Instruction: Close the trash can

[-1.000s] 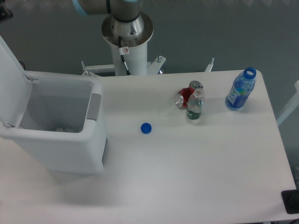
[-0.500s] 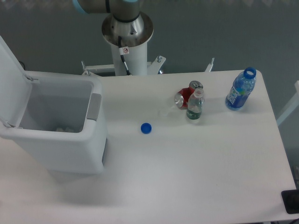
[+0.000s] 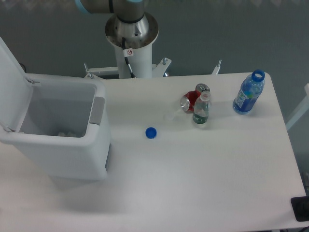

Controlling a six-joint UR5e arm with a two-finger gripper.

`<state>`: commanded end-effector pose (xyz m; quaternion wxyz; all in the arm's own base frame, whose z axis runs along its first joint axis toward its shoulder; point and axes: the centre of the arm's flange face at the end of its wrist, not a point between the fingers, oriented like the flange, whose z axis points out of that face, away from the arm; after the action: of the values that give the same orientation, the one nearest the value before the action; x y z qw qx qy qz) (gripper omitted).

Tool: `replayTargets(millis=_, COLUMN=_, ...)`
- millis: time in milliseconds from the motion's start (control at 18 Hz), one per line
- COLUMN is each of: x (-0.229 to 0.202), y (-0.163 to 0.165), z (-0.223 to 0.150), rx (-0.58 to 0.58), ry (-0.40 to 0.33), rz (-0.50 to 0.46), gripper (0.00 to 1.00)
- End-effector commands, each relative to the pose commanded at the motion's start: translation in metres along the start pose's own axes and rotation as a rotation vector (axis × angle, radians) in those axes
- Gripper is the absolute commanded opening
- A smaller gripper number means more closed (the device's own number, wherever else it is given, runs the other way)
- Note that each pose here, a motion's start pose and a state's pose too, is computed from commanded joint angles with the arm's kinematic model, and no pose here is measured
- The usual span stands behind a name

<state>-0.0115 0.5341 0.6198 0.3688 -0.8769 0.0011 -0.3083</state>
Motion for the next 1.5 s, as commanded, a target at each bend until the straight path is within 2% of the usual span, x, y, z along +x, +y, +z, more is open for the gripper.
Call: replayTargets(millis=1500, x=-0.011, y=0.008, z=0.028, rx=-0.049, ry=0.018, rz=-0.025, gripper=0.28)
